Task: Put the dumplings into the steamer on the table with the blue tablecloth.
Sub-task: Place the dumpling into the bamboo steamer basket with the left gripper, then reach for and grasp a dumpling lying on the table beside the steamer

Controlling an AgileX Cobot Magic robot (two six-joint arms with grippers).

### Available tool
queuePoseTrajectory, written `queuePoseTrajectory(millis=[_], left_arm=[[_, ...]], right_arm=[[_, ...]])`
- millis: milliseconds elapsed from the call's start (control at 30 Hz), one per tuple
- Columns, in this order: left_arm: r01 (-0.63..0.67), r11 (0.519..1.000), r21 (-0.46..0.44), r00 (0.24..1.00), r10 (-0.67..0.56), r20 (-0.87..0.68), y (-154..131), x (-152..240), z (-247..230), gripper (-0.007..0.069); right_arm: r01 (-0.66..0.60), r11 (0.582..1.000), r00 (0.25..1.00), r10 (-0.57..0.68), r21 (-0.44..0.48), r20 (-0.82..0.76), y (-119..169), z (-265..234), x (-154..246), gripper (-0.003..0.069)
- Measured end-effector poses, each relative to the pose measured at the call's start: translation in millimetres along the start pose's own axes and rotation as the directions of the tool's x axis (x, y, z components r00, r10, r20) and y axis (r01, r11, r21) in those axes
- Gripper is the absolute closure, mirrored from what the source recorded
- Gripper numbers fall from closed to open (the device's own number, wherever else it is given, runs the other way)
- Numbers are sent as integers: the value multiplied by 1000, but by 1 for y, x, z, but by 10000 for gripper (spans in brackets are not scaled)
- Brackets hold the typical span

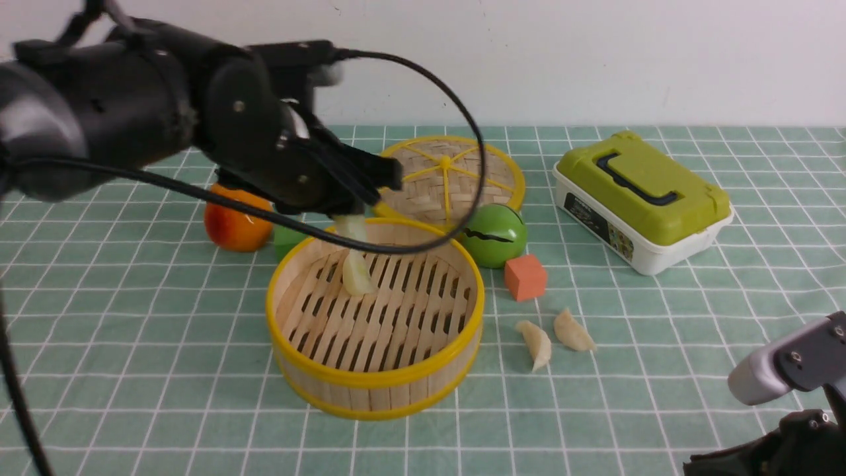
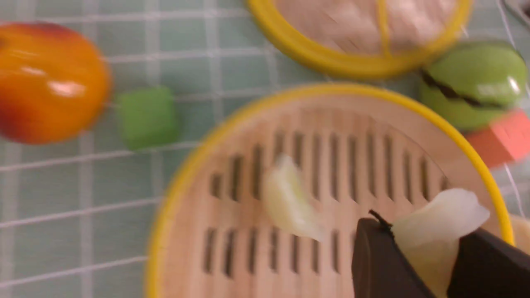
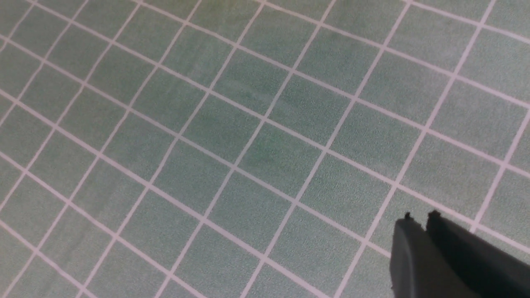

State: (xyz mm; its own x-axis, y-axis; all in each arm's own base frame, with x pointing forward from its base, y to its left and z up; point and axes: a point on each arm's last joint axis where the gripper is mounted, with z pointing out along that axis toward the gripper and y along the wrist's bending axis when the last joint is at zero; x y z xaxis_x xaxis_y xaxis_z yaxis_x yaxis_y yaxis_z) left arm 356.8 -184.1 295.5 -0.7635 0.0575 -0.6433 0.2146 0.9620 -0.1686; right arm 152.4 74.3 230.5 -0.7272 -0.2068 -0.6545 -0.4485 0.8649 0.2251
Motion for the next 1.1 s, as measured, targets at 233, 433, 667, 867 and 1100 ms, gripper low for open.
queuePoseTrajectory(millis=[233, 433, 667, 867, 1100], left_arm=[[-30, 998, -51, 983, 20, -185, -18, -4, 77, 431], [-35, 996, -81, 965, 13, -261, -20, -2, 121, 431], [1, 996, -89, 968, -23, -250, -21, -6, 122, 310], [-50, 996, -71, 973, 33, -229, -25, -28, 68, 302], [-149, 989, 11, 989, 149, -13, -32, -63, -113, 527]], right_arm=[[0, 1000, 1000, 0, 1, 1, 0, 0, 0, 604], [3, 1000, 1000, -3, 0, 2, 0, 0, 0, 599], [3, 1000, 1000, -3, 1, 3, 0, 0, 0, 597], [-7, 1000, 1000, 7, -15, -13, 1, 0, 1, 595], [-75, 993, 994, 67, -86, -92, 8, 2, -18, 499]])
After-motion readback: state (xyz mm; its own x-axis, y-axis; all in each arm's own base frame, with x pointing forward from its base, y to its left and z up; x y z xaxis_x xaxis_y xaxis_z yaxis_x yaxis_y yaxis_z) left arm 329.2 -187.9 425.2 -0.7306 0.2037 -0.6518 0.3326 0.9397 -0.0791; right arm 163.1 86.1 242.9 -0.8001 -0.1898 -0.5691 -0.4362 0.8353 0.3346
